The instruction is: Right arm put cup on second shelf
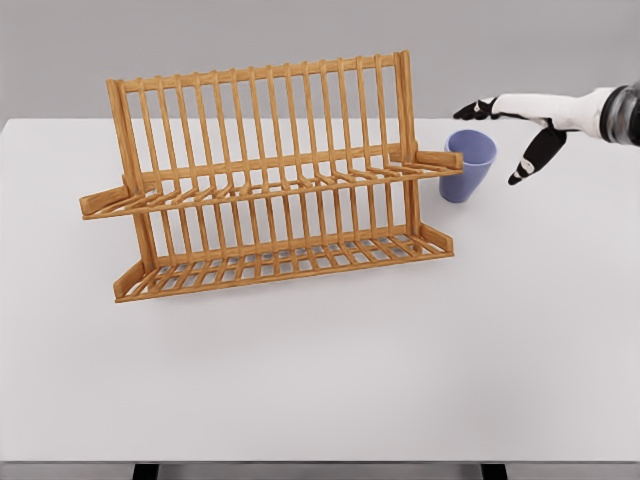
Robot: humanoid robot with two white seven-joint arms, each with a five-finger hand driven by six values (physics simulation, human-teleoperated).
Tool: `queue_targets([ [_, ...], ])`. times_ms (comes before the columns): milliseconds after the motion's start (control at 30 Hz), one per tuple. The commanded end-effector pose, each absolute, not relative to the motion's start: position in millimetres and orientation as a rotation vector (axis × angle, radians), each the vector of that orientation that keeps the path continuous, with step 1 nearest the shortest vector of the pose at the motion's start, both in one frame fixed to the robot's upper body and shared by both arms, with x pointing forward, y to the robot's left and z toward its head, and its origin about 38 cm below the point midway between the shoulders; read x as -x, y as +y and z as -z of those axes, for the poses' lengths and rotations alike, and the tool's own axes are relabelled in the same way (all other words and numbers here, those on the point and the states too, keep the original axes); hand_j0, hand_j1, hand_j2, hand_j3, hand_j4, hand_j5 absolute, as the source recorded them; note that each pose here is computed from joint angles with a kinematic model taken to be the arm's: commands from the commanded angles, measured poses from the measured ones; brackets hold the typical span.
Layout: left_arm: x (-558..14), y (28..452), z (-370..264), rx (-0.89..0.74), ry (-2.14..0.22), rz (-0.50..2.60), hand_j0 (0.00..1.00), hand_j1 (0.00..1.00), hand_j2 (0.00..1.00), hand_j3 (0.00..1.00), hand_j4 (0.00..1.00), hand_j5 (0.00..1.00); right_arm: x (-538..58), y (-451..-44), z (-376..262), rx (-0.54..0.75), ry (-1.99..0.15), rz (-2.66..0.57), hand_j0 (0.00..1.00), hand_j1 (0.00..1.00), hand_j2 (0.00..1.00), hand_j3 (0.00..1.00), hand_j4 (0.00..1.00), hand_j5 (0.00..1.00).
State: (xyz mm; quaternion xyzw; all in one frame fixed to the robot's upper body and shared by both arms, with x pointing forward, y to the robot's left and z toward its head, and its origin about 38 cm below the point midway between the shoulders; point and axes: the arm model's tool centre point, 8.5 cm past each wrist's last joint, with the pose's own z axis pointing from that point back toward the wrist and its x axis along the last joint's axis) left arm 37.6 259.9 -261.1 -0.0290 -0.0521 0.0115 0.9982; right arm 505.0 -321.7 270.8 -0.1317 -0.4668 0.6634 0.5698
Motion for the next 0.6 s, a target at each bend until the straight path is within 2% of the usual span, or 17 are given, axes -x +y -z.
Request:
queue_targets([
  [0,-38,260,261,0.058,-0.105,-0.023,1.0,1.0,1.0,1.0,1.0,1.0,-507,-328,-266,0.312,-1.076,-1.54,0.99,0.99,0.99,0.99,0.99,0.99],
  [167,-38,260,261,0.058,-0.105,-0.023,1.0,1.0,1.0,1.0,1.0,1.0,-514,-345,-272,0.289,-1.09,-1.451,0.99,0.99,0.99,0.99,0.99,0.99],
  [233,-38,260,261,0.06,-0.105,-0.023,1.0,1.0,1.0,1.0,1.0,1.0,-522,-337,-267,0.273,-1.092,-1.44,0.99,0.99,0.99,0.99,0.99,0.99],
  [333,-38,260,261,0.058,-0.105,-0.023,1.0,1.0,1.0,1.0,1.0,1.0,-526,-345,-266,0.28,-1.083,-1.409,0.99,0.99,0.99,0.99,0.99,0.99],
  [433,-38,260,261,0.058,-0.105,-0.023,1.0,1.0,1.0,1.0,1.0,1.0,-527,-352,-265,0.212,-1.111,-1.328,0.99,0.99,0.99,0.99,0.99,0.99],
  [567,-38,260,261,0.06,-0.105,-0.023,1.0,1.0,1.0,1.0,1.0,1.0,-532,-352,-261,0.208,-1.104,-1.308,0.99,0.99,0.99,0.99,0.99,0.99],
])
